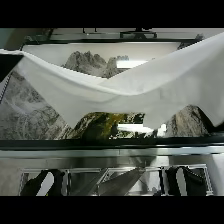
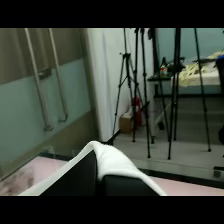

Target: Fold the shirts.

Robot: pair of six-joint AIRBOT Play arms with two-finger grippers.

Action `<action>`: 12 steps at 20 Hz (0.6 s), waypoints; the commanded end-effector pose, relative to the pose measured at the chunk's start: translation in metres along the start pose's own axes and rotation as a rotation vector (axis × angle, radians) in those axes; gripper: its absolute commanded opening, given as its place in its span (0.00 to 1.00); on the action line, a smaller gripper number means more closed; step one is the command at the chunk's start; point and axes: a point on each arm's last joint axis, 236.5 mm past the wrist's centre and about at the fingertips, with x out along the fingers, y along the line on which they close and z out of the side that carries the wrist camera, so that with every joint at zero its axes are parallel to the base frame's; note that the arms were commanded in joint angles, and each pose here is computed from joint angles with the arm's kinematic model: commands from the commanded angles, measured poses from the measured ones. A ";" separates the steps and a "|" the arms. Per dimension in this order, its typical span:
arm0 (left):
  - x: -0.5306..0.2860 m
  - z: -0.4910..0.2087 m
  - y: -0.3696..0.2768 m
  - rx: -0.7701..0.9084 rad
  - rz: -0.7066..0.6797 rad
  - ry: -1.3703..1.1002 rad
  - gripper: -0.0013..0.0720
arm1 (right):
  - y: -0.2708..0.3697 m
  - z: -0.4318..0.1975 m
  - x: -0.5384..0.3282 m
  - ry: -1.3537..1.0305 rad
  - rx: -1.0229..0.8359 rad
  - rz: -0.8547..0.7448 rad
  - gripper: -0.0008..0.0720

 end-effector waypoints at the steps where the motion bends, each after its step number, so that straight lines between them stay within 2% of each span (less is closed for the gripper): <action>1: -0.004 0.006 0.000 0.050 0.051 -0.010 0.05 | -0.017 0.009 0.001 -0.011 -0.067 -0.073 0.05; 3: 0.023 -0.012 0.028 -0.009 0.025 0.062 0.05 | -0.057 -0.029 0.027 0.101 0.026 -0.062 0.05; 6: 0.081 -0.050 0.082 -0.098 0.001 0.175 0.05 | -0.115 -0.118 0.074 0.290 0.236 -0.023 0.05; 9: 0.148 -0.113 0.156 -0.210 0.042 0.286 0.05 | -0.161 -0.237 0.118 0.490 0.453 -0.009 0.05; 12: 0.204 -0.196 0.218 -0.304 0.059 0.383 0.05 | -0.205 -0.371 0.146 0.645 0.637 -0.095 0.05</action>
